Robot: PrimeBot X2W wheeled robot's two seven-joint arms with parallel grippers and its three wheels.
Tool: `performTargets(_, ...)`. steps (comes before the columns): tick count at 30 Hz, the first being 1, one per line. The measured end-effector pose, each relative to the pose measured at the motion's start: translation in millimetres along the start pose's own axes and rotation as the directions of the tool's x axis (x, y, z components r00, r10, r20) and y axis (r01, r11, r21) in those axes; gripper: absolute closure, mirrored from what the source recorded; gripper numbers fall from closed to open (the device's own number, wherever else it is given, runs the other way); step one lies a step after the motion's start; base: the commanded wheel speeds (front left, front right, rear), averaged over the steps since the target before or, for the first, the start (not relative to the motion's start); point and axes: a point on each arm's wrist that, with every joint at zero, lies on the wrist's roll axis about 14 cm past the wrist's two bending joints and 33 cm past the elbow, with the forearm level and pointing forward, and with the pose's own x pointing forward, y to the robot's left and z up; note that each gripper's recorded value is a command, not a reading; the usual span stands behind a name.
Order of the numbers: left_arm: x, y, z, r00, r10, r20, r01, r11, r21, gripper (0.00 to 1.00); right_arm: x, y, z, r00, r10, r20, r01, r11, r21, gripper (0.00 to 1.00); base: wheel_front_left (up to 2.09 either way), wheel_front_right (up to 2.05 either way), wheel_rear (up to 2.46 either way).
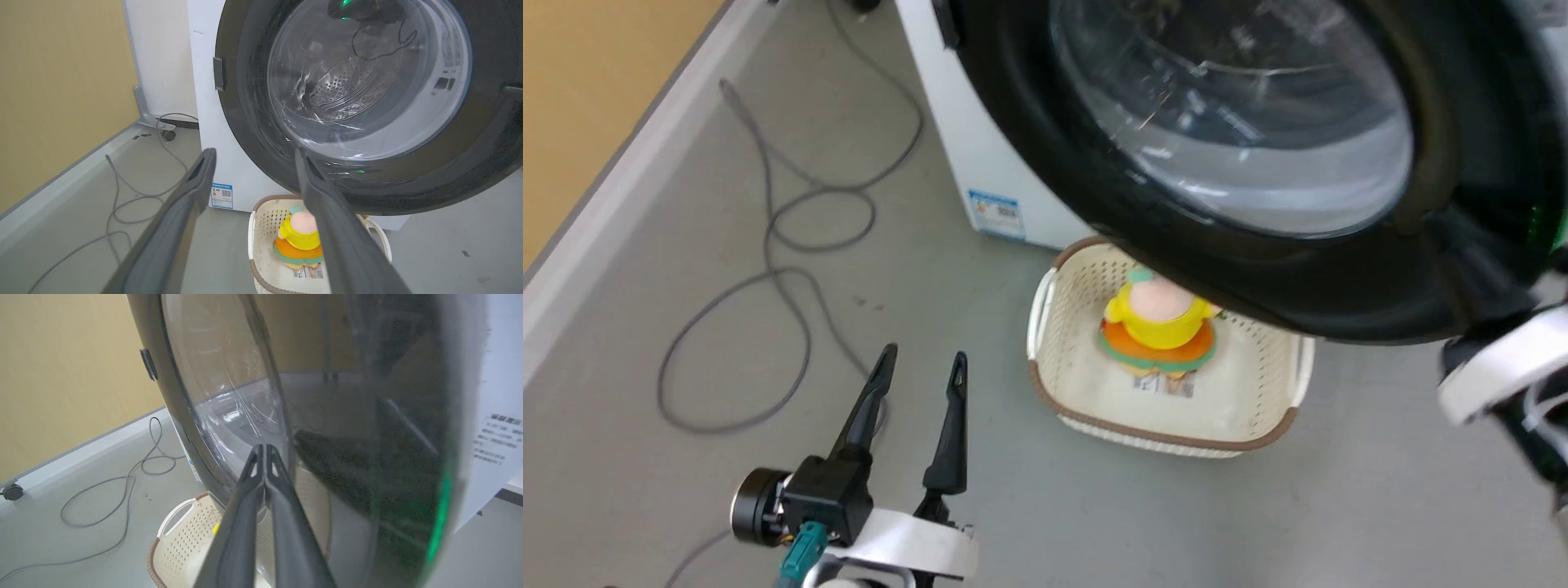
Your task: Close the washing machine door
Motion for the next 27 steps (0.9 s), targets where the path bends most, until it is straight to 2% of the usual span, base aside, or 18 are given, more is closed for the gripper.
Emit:
performTargets(6,11,4,-3,1.0,0.02,-0.001,-0.02,1.0,0.003,0.0,31,-27,-15,0.998,-0.043,-0.052,0.046,0.997,0.055,1.0,0.0,0.0,0.0)
performTargets(19,24,17,-21,0.997,0.067,-0.045,-0.066,0.998,0.015,0.0,92,-97,-16,0.978,-0.182,-0.1,0.193,0.976,0.106,1.0,0.0,0.0,0.0)
performTargets(27,25,17,-23,0.996,0.072,-0.048,-0.072,0.997,0.018,0.0,107,-98,-26,0.971,-0.194,-0.137,0.214,0.965,0.149,1.0,0.0,0.0,0.0)
